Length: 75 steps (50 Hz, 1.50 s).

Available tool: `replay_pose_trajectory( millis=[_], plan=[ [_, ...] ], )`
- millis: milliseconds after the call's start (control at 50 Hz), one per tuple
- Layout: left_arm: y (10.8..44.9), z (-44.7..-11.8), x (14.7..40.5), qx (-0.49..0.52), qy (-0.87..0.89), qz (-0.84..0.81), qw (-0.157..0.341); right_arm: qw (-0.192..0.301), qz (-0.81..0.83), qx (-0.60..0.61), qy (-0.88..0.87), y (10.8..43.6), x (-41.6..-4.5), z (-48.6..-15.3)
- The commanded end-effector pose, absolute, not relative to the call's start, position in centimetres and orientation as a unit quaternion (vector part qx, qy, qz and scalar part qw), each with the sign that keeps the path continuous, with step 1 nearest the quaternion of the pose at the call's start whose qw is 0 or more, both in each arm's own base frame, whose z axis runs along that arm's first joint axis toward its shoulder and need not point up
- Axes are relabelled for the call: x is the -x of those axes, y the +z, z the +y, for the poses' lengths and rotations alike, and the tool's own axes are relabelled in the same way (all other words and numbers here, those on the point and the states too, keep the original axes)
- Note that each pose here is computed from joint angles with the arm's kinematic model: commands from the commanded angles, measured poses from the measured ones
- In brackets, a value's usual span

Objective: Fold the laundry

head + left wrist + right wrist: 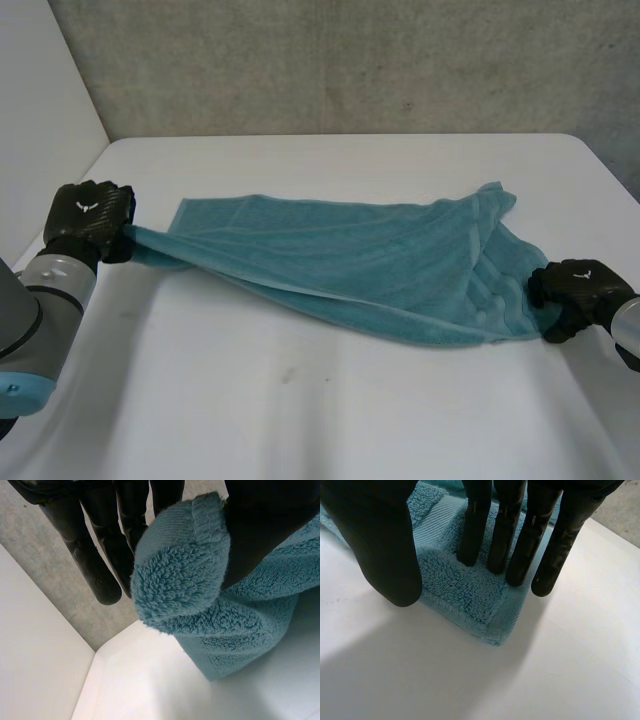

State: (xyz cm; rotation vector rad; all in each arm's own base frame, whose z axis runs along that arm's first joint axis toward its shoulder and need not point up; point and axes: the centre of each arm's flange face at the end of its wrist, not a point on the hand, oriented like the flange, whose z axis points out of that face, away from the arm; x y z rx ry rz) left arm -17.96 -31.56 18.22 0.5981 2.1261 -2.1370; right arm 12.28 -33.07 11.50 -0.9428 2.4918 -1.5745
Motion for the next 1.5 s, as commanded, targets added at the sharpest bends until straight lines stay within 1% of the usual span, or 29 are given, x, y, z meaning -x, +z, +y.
replay_pose_trajectory(
  millis=[20, 680, 840, 860, 920, 940, 1100, 1120, 1160, 1200, 1220, 1240, 1300, 1320, 1380, 1400, 1420, 1500],
  plan=[
    [18.2, -31.5, 18.0, -0.195, -0.695, 0.691, 0.034, 0.019, 0.801, 0.305, -0.514, 11.4, -12.2, -33.4],
    [18.1, -31.4, 18.1, -0.196, -0.693, 0.693, 0.032, 0.001, 0.789, 0.304, -0.535, 11.6, -11.9, -34.9],
    [18.1, -31.4, 18.1, -0.196, -0.693, 0.693, 0.032, -0.020, 0.780, 0.293, -0.553, 12.0, -11.6, -35.7],
    [18.1, -31.4, 18.1, -0.196, -0.693, 0.693, 0.032, -0.032, 0.776, 0.289, -0.560, 12.7, -11.5, -35.8],
    [18.1, -31.4, 18.1, -0.196, -0.693, 0.693, 0.032, -0.043, 0.765, 0.287, -0.574, 14.3, -11.4, -35.8],
    [18.1, -31.3, 18.2, -0.197, -0.693, 0.693, 0.030, -0.047, 0.756, 0.285, -0.587, 15.5, -11.4, -35.6],
    [18.1, -30.9, 18.4, -0.201, -0.690, 0.694, 0.028, -0.033, 0.739, 0.253, -0.624, 19.4, -11.7, -34.7],
    [18.1, -30.8, 18.4, -0.201, -0.690, 0.694, 0.028, -0.033, 0.739, 0.253, -0.624, 19.4, -11.7, -34.7],
    [18.0, -30.5, 18.5, -0.204, -0.685, 0.699, 0.028, -0.038, 0.736, 0.254, -0.627, 21.4, -11.6, -33.8],
    [18.7, -29.9, 18.4, -0.210, -0.681, 0.701, 0.032, -0.048, 0.738, 0.264, -0.619, 23.0, -11.7, -32.6],
    [19.1, -29.7, 18.4, -0.212, -0.680, 0.701, 0.033, -0.048, 0.738, 0.264, -0.619, 23.0, -11.7, -32.6],
    [19.1, -29.7, 18.4, -0.212, -0.680, 0.701, 0.033, -0.065, 0.739, 0.287, -0.606, 24.7, -11.8, -31.0],
    [20.8, -28.2, 17.9, -0.224, -0.664, 0.713, 0.045, -0.085, 0.739, 0.300, -0.597, 25.8, -11.4, -30.1],
    [21.0, -27.8, 17.8, -0.226, -0.658, 0.717, 0.046, -0.118, 0.745, 0.316, -0.575, 27.0, -10.4, -28.8],
    [21.9, -26.2, 17.5, -0.229, -0.636, 0.735, 0.045, -0.136, 0.761, 0.341, -0.535, 27.2, -9.8, -27.3],
    [22.0, -25.9, 17.4, -0.231, -0.629, 0.741, 0.045, -0.141, 0.772, 0.360, -0.505, 27.2, -9.6, -26.4],
    [21.8, -25.0, 17.3, -0.234, -0.611, 0.755, 0.042, -0.143, 0.778, 0.368, -0.489, 27.1, -9.4, -25.9],
    [21.0, -23.9, 16.7, -0.235, -0.576, 0.781, 0.042, -0.132, 0.795, 0.394, -0.441, 26.3, -9.1, -24.5]
  ],
)
